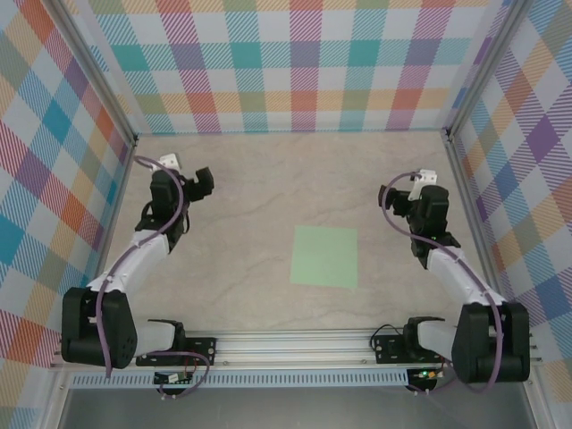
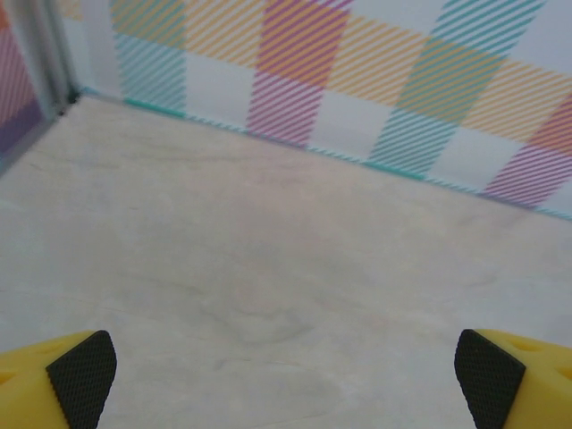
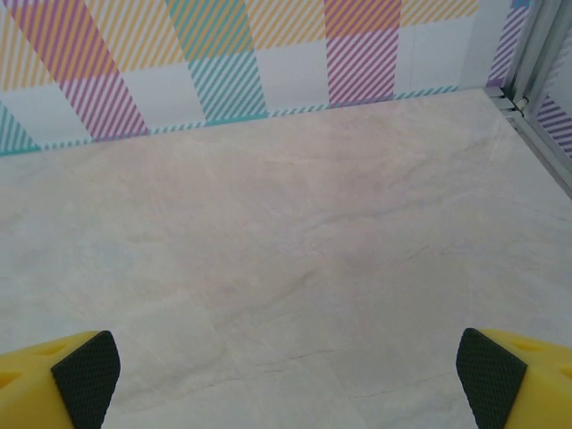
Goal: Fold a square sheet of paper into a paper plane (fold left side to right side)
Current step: Pick up the square sheet of paper from the center of the table.
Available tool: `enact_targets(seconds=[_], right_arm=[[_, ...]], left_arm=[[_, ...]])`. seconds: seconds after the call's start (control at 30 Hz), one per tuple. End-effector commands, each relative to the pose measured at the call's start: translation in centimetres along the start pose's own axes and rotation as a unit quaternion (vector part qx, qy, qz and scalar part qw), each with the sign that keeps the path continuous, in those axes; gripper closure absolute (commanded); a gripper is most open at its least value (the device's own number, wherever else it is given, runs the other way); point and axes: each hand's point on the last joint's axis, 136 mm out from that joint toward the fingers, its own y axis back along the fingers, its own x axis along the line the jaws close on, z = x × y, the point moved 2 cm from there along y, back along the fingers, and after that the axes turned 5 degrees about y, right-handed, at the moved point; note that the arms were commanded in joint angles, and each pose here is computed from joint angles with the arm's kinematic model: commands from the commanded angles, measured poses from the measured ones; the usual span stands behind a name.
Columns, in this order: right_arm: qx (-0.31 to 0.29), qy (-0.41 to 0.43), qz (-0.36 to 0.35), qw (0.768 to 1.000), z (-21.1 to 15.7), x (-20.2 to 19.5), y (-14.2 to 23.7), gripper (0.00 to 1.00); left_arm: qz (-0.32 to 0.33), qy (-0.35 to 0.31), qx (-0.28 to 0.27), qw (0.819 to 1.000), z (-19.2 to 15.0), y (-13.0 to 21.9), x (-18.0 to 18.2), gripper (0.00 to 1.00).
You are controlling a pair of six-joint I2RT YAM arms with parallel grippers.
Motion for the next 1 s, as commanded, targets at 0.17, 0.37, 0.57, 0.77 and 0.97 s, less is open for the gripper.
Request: enact_targets(seconds=[0.17,0.37,0.57,0.77,0.97], right_arm=[[0.253,-0.15,0.052,0.954,-7.0,3.0,3.1,0.0],[0.344,-0.113,0.055,0.931,-10.3,6.7,3.3,0.0],[0.394,-0.05,0.039,0.917,-12.4,9.4,1.8,0.0],[0.431,-0.016,0.026,0.902,-14.1,11.2,0.1,0.0],[0.462,0.005,0.019,0.887,-16.1,12.3,-0.5,0.0]], left_arm=[[-0.194,0.033,0.347,0.917,-12.0,3.1,-12.2,0.0],[-0.341,0.016,0.46,0.82,-19.7,8.7,-21.9,0.04],[-0.361,0.035,0.503,0.785,-24.7,11.1,-23.9,0.05],[-0.349,0.035,0.534,0.769,-27.5,11.5,-24.3,0.04],[-0.313,0.036,0.561,0.766,-30.2,11.0,-23.0,0.04]])
